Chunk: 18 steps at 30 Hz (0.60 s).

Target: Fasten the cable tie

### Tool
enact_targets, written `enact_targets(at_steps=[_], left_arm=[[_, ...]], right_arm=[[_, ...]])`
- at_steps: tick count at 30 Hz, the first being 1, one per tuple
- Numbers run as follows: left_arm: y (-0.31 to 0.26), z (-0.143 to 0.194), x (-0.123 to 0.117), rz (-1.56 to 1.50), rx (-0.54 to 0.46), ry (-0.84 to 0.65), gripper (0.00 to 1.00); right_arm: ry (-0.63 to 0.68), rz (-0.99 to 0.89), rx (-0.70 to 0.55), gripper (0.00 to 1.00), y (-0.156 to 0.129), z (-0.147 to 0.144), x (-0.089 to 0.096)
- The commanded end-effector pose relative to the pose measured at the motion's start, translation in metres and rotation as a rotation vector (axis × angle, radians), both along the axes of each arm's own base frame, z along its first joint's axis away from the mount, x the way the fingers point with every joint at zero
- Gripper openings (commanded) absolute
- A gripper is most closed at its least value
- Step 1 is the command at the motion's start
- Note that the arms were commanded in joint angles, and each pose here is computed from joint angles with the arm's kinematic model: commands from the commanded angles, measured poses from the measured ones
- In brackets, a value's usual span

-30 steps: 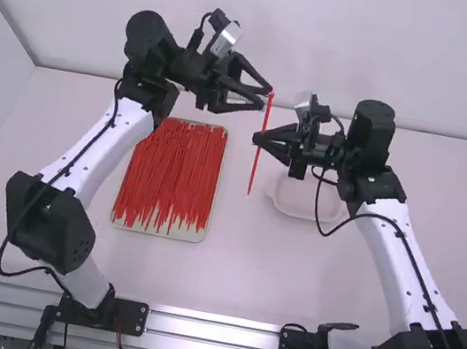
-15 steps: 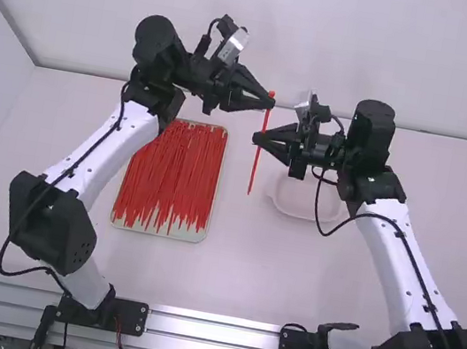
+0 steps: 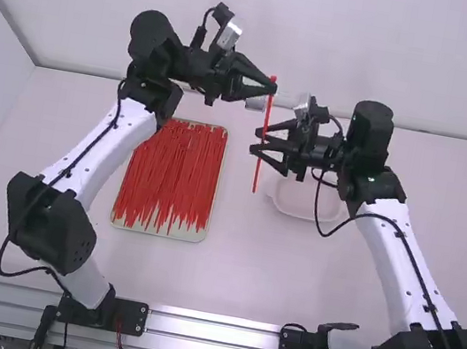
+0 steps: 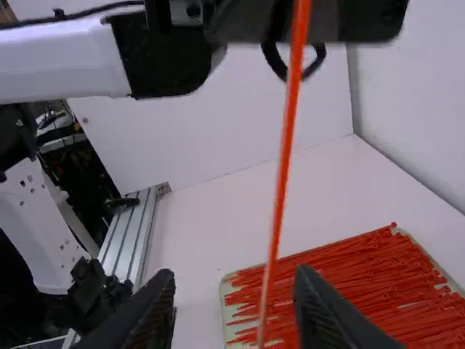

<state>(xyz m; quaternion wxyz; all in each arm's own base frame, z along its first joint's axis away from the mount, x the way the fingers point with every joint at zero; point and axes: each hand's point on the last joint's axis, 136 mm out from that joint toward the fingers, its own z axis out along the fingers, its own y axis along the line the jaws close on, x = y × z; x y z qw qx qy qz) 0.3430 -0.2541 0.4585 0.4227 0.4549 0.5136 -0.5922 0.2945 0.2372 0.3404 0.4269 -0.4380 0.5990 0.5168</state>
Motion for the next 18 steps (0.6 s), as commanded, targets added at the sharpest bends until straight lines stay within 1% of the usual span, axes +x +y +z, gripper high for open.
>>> enact_targets(at_steps=[1, 3, 4, 5, 8, 10, 12, 14, 18], left_arm=[[0.01, 0.034, -0.004, 0.028, -0.017, -0.055, 0.02], [0.014, 0.049, -0.007, 0.036, -0.016, -0.06, 0.02], [0.014, 0.049, -0.007, 0.036, -0.016, -0.06, 0.02], [0.014, 0.059, -0.011, 0.035, -0.017, -0.077, 0.02], [0.015, 0.073, -0.013, 0.053, -0.021, -0.1, 0.02], [0.018, 0.083, -0.014, 0.077, -0.022, -0.115, 0.02], [0.019, 0.086, -0.015, 0.085, -0.02, -0.121, 0.02], [0.019, 0.089, -0.017, 0.085, -0.017, -0.126, 0.02], [0.019, 0.086, -0.013, 0.102, -0.015, -0.1, 0.02]], right_arm=[[-0.069, 0.013, 0.003, 0.47, 0.0, 0.013, -0.005], [-0.066, 0.016, -0.007, 0.48, -0.001, 0.009, -0.007], [-0.066, 0.016, -0.007, 0.48, -0.001, 0.009, -0.007], [-0.062, 0.018, -0.015, 0.48, -0.002, 0.005, -0.008], [-0.06, 0.022, -0.022, 0.47, -0.002, 0.002, -0.009], [-0.063, 0.025, -0.026, 0.43, -0.002, 0.0, -0.01], [-0.059, 0.025, -0.028, 0.4, -0.002, -0.001, -0.01], [-0.055, 0.026, -0.028, 0.34, -0.002, -0.001, -0.011], [-0.049, 0.024, -0.03, 0.32, -0.002, -0.002, -0.011]])
